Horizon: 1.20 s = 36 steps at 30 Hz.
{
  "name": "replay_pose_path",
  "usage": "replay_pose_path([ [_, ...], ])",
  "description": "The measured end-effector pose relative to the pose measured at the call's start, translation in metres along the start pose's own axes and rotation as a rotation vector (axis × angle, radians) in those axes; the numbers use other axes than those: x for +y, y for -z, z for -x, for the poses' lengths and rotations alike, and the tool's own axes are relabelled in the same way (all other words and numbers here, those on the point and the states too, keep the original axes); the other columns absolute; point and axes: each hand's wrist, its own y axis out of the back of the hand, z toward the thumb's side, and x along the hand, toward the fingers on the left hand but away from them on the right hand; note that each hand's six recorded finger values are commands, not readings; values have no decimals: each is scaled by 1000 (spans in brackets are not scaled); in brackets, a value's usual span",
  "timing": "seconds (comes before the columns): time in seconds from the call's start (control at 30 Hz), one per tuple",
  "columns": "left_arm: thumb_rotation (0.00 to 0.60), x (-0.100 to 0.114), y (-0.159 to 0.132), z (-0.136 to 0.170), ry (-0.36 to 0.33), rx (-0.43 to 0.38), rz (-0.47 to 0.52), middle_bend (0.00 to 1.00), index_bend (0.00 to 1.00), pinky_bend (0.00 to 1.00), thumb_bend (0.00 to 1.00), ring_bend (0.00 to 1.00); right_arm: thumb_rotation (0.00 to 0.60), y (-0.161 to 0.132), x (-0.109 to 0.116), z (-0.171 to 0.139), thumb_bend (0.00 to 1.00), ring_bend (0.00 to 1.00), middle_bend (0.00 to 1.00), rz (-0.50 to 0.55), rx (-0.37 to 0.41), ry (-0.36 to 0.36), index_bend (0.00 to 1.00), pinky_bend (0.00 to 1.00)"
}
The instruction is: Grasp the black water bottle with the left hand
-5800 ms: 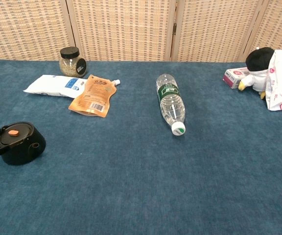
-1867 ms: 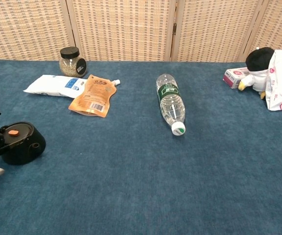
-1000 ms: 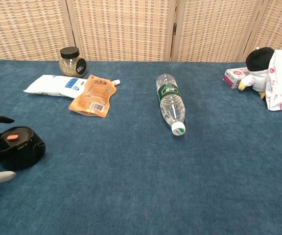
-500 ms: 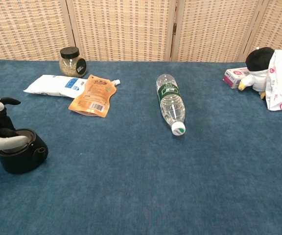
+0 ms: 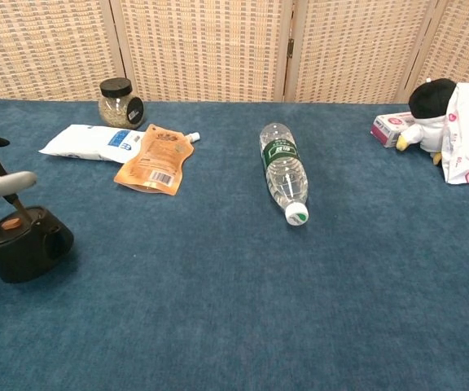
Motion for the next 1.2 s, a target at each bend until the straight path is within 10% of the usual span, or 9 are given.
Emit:
replay_pose_path([
  [0.5, 345, 21, 5, 1, -94, 26, 39, 1000, 1000, 228, 356, 886, 600, 1, -1, -2, 169, 138, 253, -5, -5, -6, 102, 106],
  [1.2, 511, 30, 12, 2, -153, 13, 8, 1000, 1000, 345, 356, 882, 600, 2, -3, -3, 169, 138, 253, -8, -11, -10, 102, 106],
])
